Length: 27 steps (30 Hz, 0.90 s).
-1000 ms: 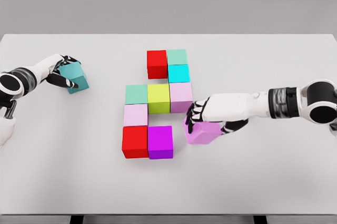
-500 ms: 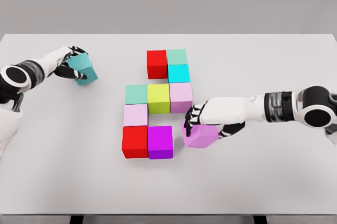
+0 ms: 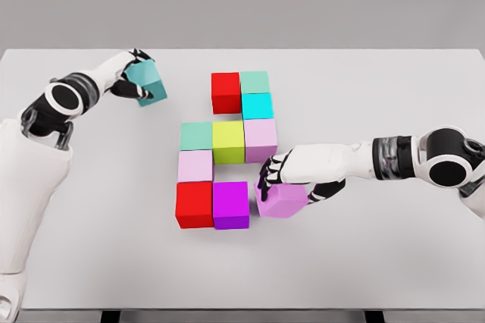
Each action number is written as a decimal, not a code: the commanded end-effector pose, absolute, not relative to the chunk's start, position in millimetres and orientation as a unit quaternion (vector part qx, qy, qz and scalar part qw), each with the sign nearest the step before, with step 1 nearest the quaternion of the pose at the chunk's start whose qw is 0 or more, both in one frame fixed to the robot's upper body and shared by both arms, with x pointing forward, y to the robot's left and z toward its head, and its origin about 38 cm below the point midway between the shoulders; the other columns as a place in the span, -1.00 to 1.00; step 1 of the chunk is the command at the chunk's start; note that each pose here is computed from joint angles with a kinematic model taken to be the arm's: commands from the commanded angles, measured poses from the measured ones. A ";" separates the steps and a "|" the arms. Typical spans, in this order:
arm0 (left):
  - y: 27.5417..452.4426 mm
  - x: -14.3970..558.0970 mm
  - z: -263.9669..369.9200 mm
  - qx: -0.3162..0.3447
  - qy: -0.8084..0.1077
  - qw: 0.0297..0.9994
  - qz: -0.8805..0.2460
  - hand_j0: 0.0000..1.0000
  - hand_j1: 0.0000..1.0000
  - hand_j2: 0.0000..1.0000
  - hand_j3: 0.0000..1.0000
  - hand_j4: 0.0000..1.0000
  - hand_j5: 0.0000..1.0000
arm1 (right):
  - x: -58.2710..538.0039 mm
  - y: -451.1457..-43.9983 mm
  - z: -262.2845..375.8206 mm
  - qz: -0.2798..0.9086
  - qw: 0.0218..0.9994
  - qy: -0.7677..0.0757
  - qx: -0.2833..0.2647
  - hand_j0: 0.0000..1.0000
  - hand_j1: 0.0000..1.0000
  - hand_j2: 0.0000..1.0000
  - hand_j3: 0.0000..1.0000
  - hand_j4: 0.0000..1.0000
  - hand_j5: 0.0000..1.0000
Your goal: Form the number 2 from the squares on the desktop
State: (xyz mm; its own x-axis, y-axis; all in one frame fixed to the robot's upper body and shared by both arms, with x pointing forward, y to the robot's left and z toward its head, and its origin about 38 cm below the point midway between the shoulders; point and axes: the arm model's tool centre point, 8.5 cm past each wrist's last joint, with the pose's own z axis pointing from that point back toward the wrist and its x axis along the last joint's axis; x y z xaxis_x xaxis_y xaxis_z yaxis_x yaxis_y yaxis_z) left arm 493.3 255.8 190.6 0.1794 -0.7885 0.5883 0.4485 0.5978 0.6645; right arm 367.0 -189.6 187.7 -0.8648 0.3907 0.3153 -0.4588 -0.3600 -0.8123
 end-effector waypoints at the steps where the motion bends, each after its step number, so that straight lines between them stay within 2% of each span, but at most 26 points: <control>1: 251.6 492.9 188.0 0.175 -0.487 0.746 -0.420 -0.17 -0.17 -0.17 -0.17 -0.17 -0.17 | 366.4 -189.8 188.2 0.823 0.257 -0.505 0.036 0.31 0.31 0.31 0.31 0.31 0.31; 2: 251.3 492.9 187.8 0.176 -0.486 0.746 -0.421 -0.17 -0.17 -0.17 -0.17 -0.17 -0.17 | 366.2 -189.1 188.3 0.823 0.256 -0.506 0.037 0.32 0.32 0.32 0.32 0.32 0.32; 3: 248.1 492.7 186.9 0.176 -0.484 0.743 -0.427 -0.17 -0.17 -0.17 -0.17 -0.17 -0.17 | 366.2 -189.1 188.3 0.823 0.256 -0.506 0.037 0.73 0.73 0.73 0.73 0.73 0.73; 4: 244.7 494.6 191.1 0.177 -0.487 0.739 -0.431 -0.17 -0.17 -0.17 -0.17 -0.17 -0.17 | 366.3 -190.3 188.3 0.823 0.257 -0.505 0.036 1.00 1.00 1.00 1.00 1.00 1.00; 7: 245.3 498.3 186.7 0.178 -0.477 0.743 -0.435 -0.17 -0.17 -0.17 -0.17 -0.17 -0.17 | 361.3 -194.1 192.9 0.829 0.223 -0.511 0.044 1.00 1.00 1.00 1.00 1.00 1.00; 13: 239.2 499.3 186.4 0.179 -0.474 0.739 -0.445 -0.18 -0.18 -0.18 -0.18 -0.18 -0.18 | 369.5 -205.0 216.3 0.821 0.208 -0.531 0.018 1.00 1.00 1.00 1.00 1.00 1.00; 17: 235.5 499.4 185.3 0.179 -0.472 0.736 -0.452 -0.18 -0.18 -0.18 -0.18 -0.18 -0.18 | 368.4 -212.9 226.9 0.815 0.197 -0.544 0.024 1.00 1.00 1.00 1.00 1.00 1.00; 19: 232.7 500.0 187.3 0.178 -0.479 0.725 -0.461 -0.18 -0.18 -0.18 -0.18 -0.18 -0.18 | 365.3 -229.6 236.4 0.815 0.188 -0.547 0.024 1.00 1.00 1.00 1.00 1.00 1.00; 25: 232.9 514.4 177.9 0.174 -0.480 0.700 -0.499 -0.18 -0.18 -0.18 -0.18 -0.18 -0.18 | 363.1 -294.2 254.3 0.835 0.233 -0.497 -0.033 1.00 1.00 1.00 1.00 1.00 1.00; 27: 231.9 514.4 178.0 0.174 -0.481 0.698 -0.502 -0.18 -0.18 -0.18 -0.18 -0.18 -0.18 | 361.6 -301.3 254.7 0.840 0.237 -0.487 -0.041 1.00 1.00 1.00 1.00 1.00 1.00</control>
